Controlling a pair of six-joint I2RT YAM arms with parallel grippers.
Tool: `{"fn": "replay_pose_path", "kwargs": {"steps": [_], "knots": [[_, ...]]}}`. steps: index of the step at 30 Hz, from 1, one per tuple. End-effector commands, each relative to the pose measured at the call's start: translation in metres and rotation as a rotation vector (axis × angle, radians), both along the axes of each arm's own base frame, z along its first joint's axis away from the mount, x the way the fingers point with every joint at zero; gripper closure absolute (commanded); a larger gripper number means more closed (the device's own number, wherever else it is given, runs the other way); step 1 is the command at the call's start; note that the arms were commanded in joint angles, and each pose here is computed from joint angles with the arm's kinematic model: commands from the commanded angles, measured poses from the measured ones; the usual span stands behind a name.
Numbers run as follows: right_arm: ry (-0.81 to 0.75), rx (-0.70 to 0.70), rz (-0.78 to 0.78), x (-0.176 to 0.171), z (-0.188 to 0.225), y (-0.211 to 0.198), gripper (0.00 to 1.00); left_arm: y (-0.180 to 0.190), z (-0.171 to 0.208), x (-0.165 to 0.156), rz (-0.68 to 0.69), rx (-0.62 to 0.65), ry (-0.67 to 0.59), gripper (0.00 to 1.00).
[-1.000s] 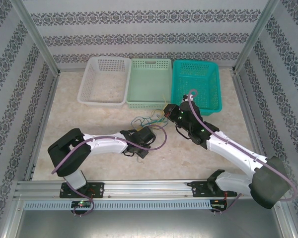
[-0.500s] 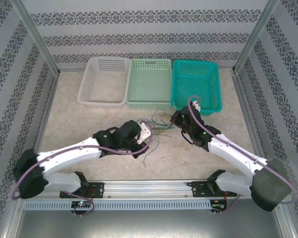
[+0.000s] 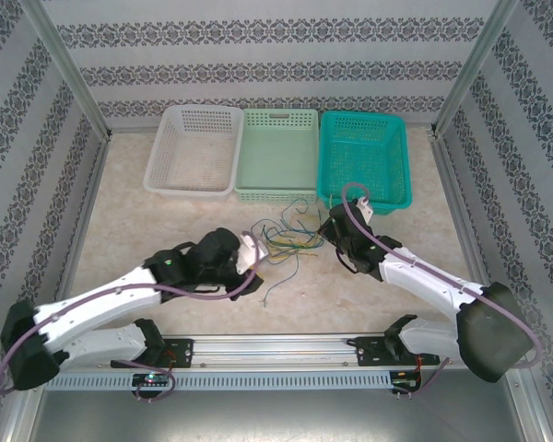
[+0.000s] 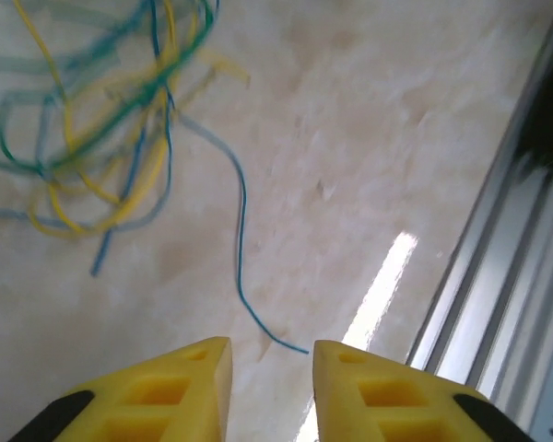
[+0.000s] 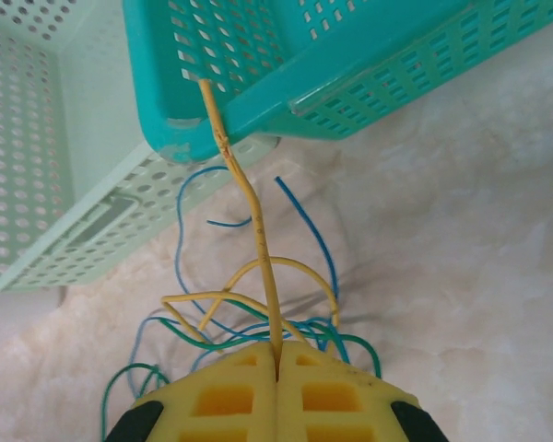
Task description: Untangle the cables
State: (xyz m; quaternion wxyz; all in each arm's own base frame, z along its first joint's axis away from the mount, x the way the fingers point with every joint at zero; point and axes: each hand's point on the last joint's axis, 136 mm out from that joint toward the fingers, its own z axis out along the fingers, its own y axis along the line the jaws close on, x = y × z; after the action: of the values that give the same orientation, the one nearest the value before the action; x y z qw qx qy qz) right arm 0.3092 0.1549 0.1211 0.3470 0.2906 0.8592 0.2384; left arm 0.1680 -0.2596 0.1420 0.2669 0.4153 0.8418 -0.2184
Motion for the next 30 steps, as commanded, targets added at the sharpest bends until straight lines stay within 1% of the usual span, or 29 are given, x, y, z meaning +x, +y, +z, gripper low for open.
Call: {"fn": "replay_pose_path", "kwargs": {"steps": [1, 3, 4, 5, 9, 11, 13, 15, 18, 20, 22, 24, 27, 30], "knots": [[-0.103, 0.147, -0.033, 0.011, 0.047, 0.007, 1.0, -0.006, -0.026, 0.005, 0.039, 0.024, 0.076, 0.67], [-0.136, 0.174, -0.025, 0.011, 0.066, 0.008, 1.0, -0.014, -0.032, 0.01, 0.039, 0.009, 0.074, 0.49], [-0.149, 0.182, -0.022, 0.01, 0.074, 0.009, 1.0, -0.019, -0.033, 0.014, 0.037, -0.005, 0.063, 0.43], [-0.162, 0.188, -0.02, 0.01, 0.081, 0.008, 1.0, -0.023, -0.036, 0.017, 0.035, -0.013, 0.054, 0.41], [-0.167, 0.191, -0.014, 0.009, 0.089, 0.008, 1.0, -0.037, -0.049, 0.024, 0.006, 0.01, 0.063, 0.39], [-0.166, 0.225, -0.012, 0.009, 0.087, 0.012, 1.0, -0.039, -0.057, 0.032, 0.019, 0.055, 0.07, 0.42], [-0.189, 0.259, 0.007, 0.011, 0.092, 0.019, 1.0, -0.039, -0.058, 0.041, 0.05, 0.08, 0.05, 0.44], [-0.227, 0.253, 0.042, 0.012, 0.103, 0.025, 1.0, -0.039, -0.048, 0.053, 0.091, 0.064, -0.004, 0.44], [-0.29, 0.221, 0.1, 0.015, 0.124, 0.033, 1.0, -0.04, -0.025, 0.071, 0.163, 0.01, -0.094, 0.37], [-0.319, 0.217, 0.127, 0.016, 0.133, 0.038, 1.0, -0.044, -0.009, 0.077, 0.176, -0.036, -0.139, 0.34], [-0.352, 0.228, 0.152, 0.017, 0.143, 0.044, 1.0, -0.045, 0.004, 0.088, 0.226, -0.057, -0.181, 0.29], [-0.375, 0.22, 0.193, 0.017, 0.149, 0.053, 1.0, -0.042, 0.018, 0.1, 0.283, -0.064, -0.22, 0.27], [-0.43, 0.18, 0.266, 0.014, 0.163, 0.068, 1.0, -0.041, 0.033, 0.11, 0.292, -0.059, -0.287, 0.23], [-0.5, 0.128, 0.336, 0.009, 0.18, 0.08, 1.0, -0.035, 0.044, 0.123, 0.308, -0.034, -0.338, 0.22]]}}
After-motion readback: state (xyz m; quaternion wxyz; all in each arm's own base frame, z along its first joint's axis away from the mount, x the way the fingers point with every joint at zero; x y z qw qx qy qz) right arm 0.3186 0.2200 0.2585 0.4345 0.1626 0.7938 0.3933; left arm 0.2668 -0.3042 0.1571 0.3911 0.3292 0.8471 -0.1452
